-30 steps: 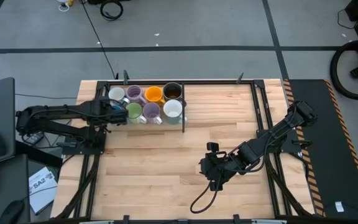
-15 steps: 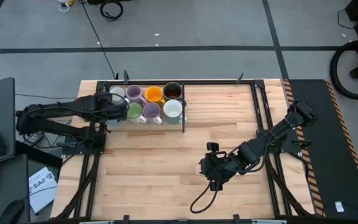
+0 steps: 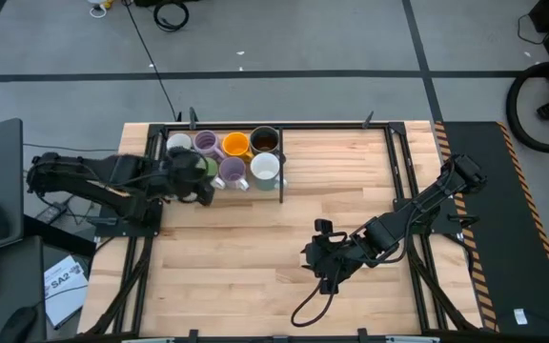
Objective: Place coffee mugs
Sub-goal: Return to Home Position
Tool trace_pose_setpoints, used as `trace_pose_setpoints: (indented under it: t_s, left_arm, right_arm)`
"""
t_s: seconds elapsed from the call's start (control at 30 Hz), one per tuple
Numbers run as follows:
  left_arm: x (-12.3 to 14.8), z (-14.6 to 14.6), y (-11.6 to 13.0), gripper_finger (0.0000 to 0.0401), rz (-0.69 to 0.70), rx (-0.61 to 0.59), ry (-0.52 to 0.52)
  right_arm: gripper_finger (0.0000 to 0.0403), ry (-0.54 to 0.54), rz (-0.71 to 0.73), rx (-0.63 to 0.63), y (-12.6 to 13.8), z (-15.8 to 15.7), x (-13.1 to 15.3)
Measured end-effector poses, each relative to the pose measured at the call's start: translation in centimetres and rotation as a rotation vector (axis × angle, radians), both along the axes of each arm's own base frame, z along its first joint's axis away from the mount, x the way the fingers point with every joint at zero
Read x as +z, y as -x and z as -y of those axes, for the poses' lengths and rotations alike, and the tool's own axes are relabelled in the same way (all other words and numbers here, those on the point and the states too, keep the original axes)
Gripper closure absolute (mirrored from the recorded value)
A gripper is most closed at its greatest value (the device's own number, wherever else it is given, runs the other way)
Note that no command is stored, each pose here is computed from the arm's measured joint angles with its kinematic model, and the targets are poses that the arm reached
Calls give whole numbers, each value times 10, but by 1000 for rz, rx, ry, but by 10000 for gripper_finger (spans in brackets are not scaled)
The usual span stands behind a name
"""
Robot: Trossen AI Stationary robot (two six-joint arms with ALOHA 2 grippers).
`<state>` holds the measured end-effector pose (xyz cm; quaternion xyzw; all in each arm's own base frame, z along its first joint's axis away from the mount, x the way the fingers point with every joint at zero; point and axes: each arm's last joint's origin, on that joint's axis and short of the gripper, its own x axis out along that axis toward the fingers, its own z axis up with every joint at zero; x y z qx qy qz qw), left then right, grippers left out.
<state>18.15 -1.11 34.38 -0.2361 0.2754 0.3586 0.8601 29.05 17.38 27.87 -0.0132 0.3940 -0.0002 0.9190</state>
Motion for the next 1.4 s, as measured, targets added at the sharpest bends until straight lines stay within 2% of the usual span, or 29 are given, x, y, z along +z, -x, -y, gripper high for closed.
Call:
trace_pose_setpoints:
  t_s: [0.2,0.4,0.6,0.67,0.9,1.03,1.1,1.23,1.4]
  left_arm:
    - [23,27,-17,257,216,-267,-126]
    - [48,46,-21,257,360,-476,-344]
    - [60,54,-13,257,365,-588,-553]
    - [64,52,-8,257,366,-598,-587]
    - [78,40,20,257,443,-576,-584]
    - [76,30,43,257,390,-594,-582]
    - [72,25,55,257,362,-591,-546]
    - [45,19,69,257,326,-571,-471]
    - [-9,16,74,257,342,-545,-437]
  right_arm:
    - [231,-35,154,26,-15,2,12]
    - [231,-82,265,127,-25,7,26]
    - [231,-146,304,162,-11,23,53]
    - [231,-159,330,157,-3,30,65]
    - [231,-184,401,135,42,61,108]
    - [231,-197,436,131,75,77,128]
    - [231,-203,451,132,91,85,135]
    - [231,-209,491,137,115,96,147]
    - [231,-201,523,148,133,105,143]
